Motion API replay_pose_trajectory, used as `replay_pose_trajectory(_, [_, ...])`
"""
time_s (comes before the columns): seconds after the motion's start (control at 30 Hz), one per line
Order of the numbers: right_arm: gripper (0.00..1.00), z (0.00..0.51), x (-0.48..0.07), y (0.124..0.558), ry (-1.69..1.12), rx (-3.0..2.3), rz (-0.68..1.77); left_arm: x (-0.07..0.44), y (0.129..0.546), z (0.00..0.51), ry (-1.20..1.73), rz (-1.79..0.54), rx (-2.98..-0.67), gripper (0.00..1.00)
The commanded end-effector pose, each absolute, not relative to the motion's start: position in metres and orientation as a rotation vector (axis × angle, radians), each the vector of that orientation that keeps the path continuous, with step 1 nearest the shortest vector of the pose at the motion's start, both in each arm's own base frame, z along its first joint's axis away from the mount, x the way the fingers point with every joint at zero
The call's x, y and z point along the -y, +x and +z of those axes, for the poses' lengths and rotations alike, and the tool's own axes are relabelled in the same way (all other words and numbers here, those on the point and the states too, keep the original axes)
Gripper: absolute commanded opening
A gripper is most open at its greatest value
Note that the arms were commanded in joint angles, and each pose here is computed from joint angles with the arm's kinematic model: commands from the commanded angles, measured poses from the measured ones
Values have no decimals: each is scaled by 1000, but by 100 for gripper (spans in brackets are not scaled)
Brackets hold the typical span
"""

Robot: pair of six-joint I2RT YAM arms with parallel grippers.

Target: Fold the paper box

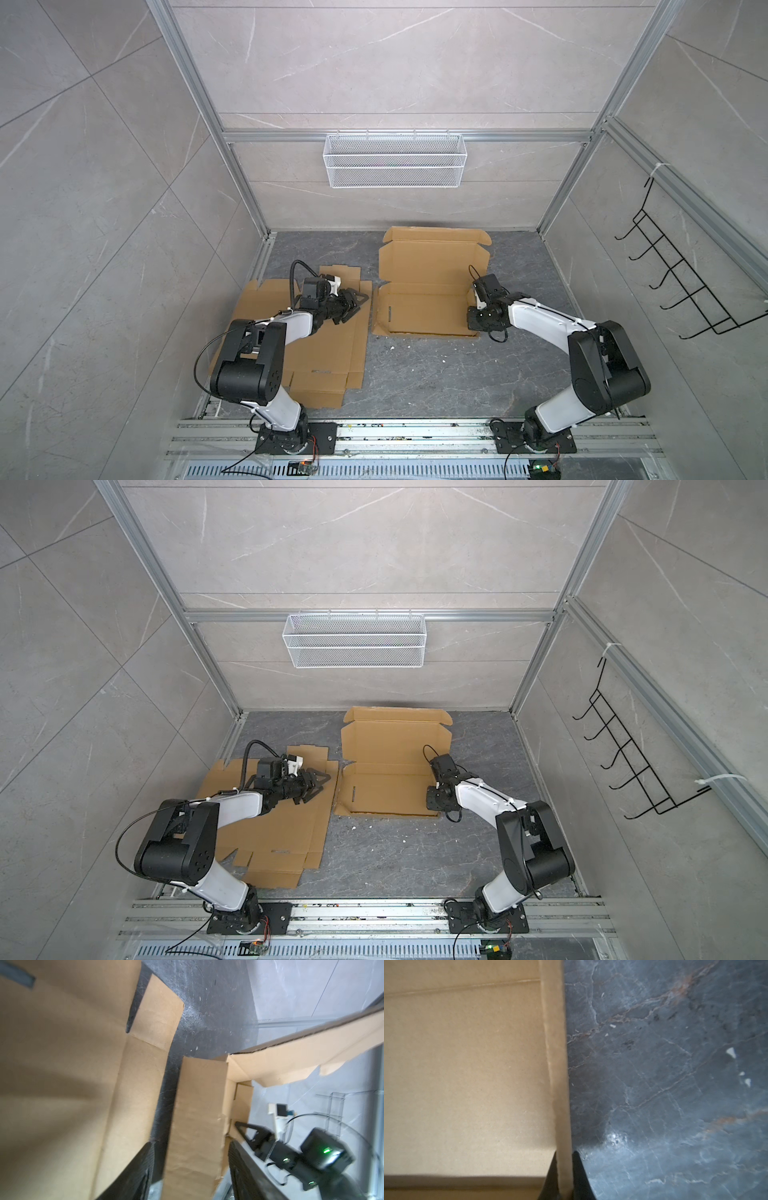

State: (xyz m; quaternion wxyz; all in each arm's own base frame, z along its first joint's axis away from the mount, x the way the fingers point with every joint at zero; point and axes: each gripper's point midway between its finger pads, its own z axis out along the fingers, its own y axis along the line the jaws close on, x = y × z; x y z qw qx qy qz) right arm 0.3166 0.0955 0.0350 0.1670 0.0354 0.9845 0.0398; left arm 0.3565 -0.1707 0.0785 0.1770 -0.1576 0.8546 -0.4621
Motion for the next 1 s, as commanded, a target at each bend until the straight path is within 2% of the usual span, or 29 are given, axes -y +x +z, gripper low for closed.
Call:
replay_pose_trajectory(0.0, [3, 29, -99, 317, 104, -2814, 125, 177, 359, 72, -380, -1294, -2438, 48])
replay_pose_trajectory(0.3, [2, 25, -100, 315, 111, -2819, 134, 203, 356, 63, -358, -1353, -2450, 54])
replay_pose_trajectory(0.43, [2, 25, -100, 315, 111, -2820, 135, 209, 364, 70, -396, -1461, -2343, 58])
replay_pose_trajectory(0.63, [2, 26, -100, 316, 107, -2817, 134, 232, 362, 88, -319, -1552, -2287, 58])
replay_pose_trajectory(0.97, [1, 27, -103, 317, 111, -2814, 153, 245, 357, 98, -268, -1593, -2283, 53])
